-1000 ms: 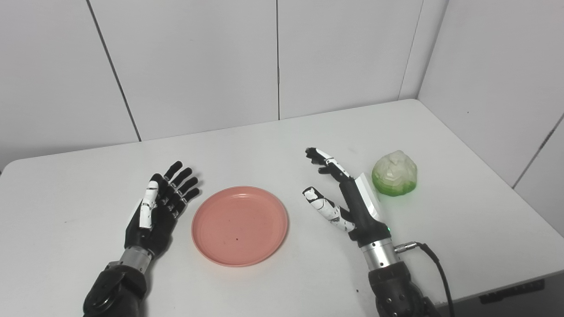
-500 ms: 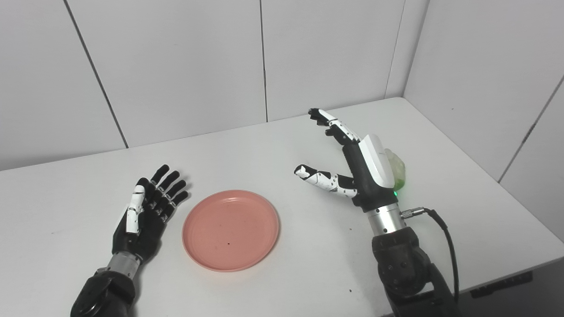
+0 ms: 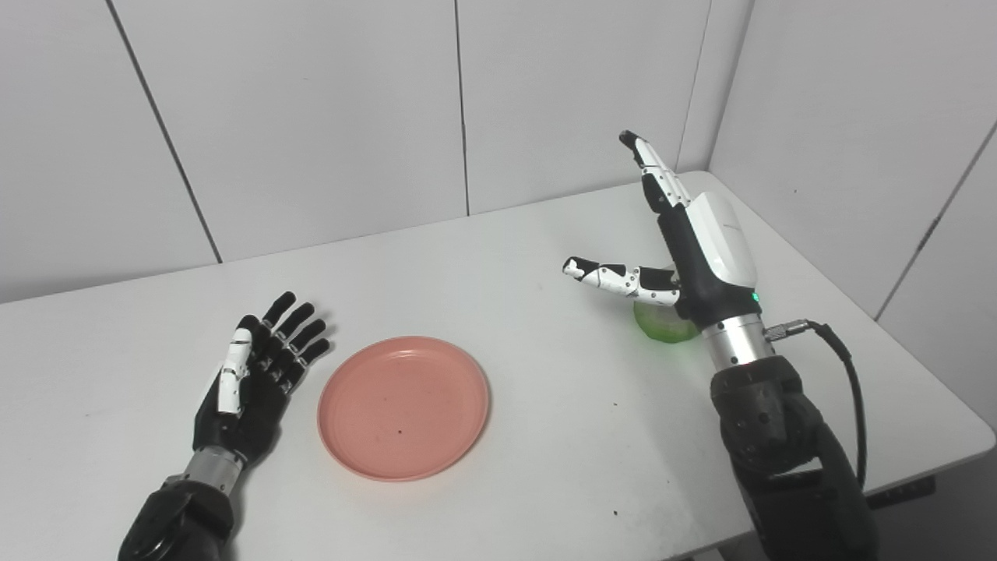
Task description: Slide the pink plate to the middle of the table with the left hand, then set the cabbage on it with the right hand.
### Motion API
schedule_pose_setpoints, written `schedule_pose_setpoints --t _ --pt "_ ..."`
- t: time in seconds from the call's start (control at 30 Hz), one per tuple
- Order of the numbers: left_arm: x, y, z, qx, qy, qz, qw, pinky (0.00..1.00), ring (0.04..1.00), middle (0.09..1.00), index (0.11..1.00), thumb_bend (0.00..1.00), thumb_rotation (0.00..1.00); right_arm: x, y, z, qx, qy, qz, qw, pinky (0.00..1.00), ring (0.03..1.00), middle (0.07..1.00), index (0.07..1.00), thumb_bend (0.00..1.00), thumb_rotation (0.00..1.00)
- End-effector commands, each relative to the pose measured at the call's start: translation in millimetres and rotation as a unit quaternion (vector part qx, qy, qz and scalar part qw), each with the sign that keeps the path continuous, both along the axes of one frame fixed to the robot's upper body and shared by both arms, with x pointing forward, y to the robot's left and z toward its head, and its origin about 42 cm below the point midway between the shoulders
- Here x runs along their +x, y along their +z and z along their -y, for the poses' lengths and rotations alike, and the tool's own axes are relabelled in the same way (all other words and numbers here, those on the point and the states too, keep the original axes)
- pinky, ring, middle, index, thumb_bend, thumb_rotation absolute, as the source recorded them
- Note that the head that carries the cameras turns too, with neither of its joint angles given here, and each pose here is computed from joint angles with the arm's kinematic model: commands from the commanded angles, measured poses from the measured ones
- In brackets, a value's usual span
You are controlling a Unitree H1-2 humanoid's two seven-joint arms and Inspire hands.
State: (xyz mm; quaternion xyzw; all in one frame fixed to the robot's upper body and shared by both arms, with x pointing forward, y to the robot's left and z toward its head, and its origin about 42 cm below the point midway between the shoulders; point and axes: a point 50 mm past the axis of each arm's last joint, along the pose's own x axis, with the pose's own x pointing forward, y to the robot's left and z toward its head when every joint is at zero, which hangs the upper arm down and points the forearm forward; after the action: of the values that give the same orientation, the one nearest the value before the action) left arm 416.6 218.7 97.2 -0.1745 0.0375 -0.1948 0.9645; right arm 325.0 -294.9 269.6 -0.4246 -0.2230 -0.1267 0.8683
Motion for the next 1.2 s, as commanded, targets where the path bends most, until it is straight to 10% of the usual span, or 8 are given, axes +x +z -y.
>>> schedule_pose_setpoints --t 0.0,1.17 --pt "-33 -54 -21 0.015 0.019 -0.1 0.995 0.86 0.869 0.891 0.887 0.48 0.91 4 19 10 -0.011 -0.021 0.023 0.999 0.85 0.943 0.983 0.987 1.0 0.71" --pt "-33 -51 -40 0.037 0.002 -0.084 0.996 0.86 0.881 0.905 0.893 0.5 0.9 27 -34 62 0.043 -0.082 -0.118 0.989 0.83 0.966 1.0 1.0 1.0 0.71"
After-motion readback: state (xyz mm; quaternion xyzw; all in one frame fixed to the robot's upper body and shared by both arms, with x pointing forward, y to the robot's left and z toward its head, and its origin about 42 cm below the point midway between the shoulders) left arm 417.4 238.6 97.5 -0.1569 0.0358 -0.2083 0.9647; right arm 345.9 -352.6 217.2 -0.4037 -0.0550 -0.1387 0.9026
